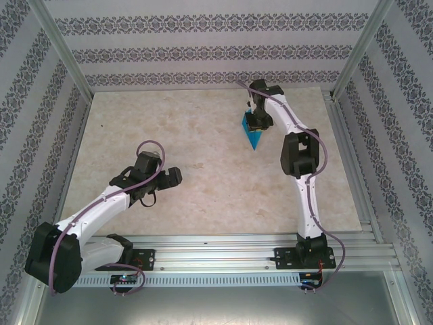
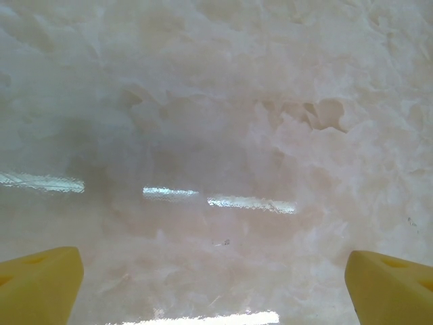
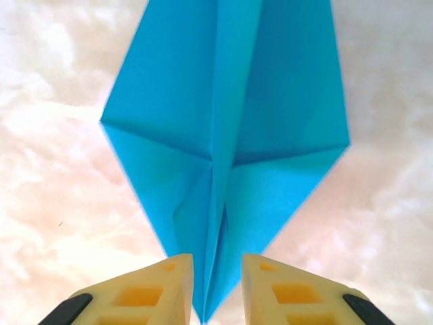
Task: Fold a paper plane with a square sheet of paper (fold left side to right side)
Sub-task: Move the paper plane to the top-center of the table, then reset both arms
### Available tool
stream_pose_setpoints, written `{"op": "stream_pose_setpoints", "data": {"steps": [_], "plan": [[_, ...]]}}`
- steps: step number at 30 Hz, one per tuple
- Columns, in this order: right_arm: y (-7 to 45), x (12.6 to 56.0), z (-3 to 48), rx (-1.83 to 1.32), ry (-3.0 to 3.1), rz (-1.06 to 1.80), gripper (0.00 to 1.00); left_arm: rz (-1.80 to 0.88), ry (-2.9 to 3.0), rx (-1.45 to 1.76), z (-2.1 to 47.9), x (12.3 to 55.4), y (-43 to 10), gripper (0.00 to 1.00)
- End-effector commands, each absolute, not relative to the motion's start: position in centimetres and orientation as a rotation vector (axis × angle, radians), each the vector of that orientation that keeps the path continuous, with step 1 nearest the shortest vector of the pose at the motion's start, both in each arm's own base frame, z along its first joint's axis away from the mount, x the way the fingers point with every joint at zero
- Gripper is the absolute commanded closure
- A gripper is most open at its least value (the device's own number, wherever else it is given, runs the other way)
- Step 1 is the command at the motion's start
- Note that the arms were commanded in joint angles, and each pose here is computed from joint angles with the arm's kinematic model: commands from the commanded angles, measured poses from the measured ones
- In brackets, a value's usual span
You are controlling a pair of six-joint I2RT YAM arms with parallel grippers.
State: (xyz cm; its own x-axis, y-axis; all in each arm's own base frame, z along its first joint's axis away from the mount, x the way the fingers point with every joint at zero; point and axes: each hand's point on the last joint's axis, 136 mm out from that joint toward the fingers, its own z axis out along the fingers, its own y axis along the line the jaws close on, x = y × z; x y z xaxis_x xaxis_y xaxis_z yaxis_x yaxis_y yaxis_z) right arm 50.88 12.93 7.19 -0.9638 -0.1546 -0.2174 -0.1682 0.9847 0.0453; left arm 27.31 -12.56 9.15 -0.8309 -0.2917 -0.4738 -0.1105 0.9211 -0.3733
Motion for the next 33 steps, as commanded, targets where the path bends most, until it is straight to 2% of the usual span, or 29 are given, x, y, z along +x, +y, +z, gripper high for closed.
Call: {"op": "stream_pose_setpoints", "data": {"steps": [1, 9, 13, 17, 24, 33], "plan": [[13.2, 49.6, 12.6, -0.264, 2.835, 0.054, 0.71, -0.434, 2.507, -0.272, 10.6, 28.0, -12.1, 0.0], [11.4, 43.5, 22.4, -0.171, 2.593, 0.008, 0.58, -0.266, 2.386, -0.349, 12.4, 29.6, -9.5, 0.0], [8.5, 38.8, 23.6, -0.074, 2.467, 0.012, 0.49, -0.107, 2.256, -0.428, 14.5, 30.7, -6.4, 0.0], [4.8, 35.7, 22.3, 0.01, 2.329, -0.014, 0.42, 0.053, 2.095, -0.502, 17.0, 31.3, -3.2, 0.0], [-2.0, 34.4, 18.0, 0.218, 2.111, -0.105, 0.02, 0.319, 1.855, -0.504, 19.3, 32.1, 0.8, 0.0], [-4.1, 37.1, 14.6, 0.147, 1.931, -0.222, 0.02, 0.465, 1.849, -0.374, 17.2, 33.5, 2.4, 0.0]]}}
